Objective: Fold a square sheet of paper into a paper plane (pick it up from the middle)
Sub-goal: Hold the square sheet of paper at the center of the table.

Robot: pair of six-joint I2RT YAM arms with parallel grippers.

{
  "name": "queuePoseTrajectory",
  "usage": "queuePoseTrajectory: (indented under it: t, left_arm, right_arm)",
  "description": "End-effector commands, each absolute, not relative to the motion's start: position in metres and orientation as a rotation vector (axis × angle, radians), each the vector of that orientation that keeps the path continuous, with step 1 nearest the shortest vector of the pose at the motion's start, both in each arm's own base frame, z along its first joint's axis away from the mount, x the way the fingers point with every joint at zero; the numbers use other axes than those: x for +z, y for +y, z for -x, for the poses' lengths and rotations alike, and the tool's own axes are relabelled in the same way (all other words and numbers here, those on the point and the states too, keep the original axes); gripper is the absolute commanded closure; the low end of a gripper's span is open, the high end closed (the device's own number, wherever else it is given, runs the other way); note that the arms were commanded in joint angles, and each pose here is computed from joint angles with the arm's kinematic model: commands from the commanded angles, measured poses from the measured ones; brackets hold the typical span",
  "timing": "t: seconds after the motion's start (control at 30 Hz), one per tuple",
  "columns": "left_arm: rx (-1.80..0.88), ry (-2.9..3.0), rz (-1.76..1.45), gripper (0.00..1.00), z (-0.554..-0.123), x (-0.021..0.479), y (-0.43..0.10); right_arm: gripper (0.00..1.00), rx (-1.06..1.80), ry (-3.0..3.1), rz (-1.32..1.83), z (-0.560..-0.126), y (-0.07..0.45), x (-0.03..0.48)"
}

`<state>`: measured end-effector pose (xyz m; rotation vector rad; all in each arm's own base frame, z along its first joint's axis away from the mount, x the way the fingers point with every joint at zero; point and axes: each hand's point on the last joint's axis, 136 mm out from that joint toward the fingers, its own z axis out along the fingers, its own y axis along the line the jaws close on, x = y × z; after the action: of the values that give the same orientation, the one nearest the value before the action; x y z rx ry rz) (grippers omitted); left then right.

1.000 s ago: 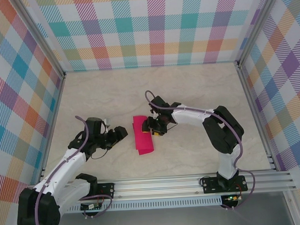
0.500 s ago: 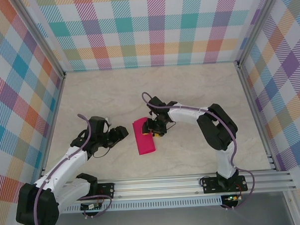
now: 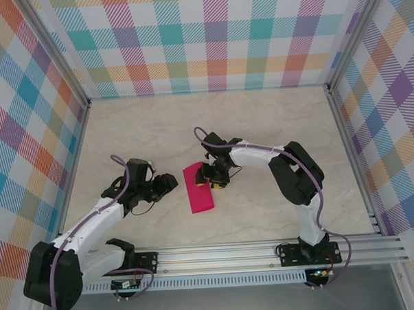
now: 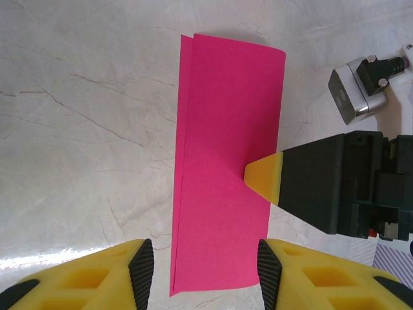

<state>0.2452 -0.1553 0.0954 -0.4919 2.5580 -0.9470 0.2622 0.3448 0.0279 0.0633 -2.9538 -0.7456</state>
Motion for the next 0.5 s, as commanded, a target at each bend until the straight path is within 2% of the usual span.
queuePoseTrajectory:
  t: [0.0,0.47]
  left_arm:
    - [-0.965,2.517,0.475,0.52,-0.256,0.108,-0.161]
    - [-0.968,2.524,0.499,0.56,-0.259,0.103,-0.163]
  right_arm:
    - [0.4,-0.66,-2.935,-0.078,-0.256,0.338,0.012]
    - [0.36,-0.448,-2.95,-0.115,-0.252,0.323,-0.003]
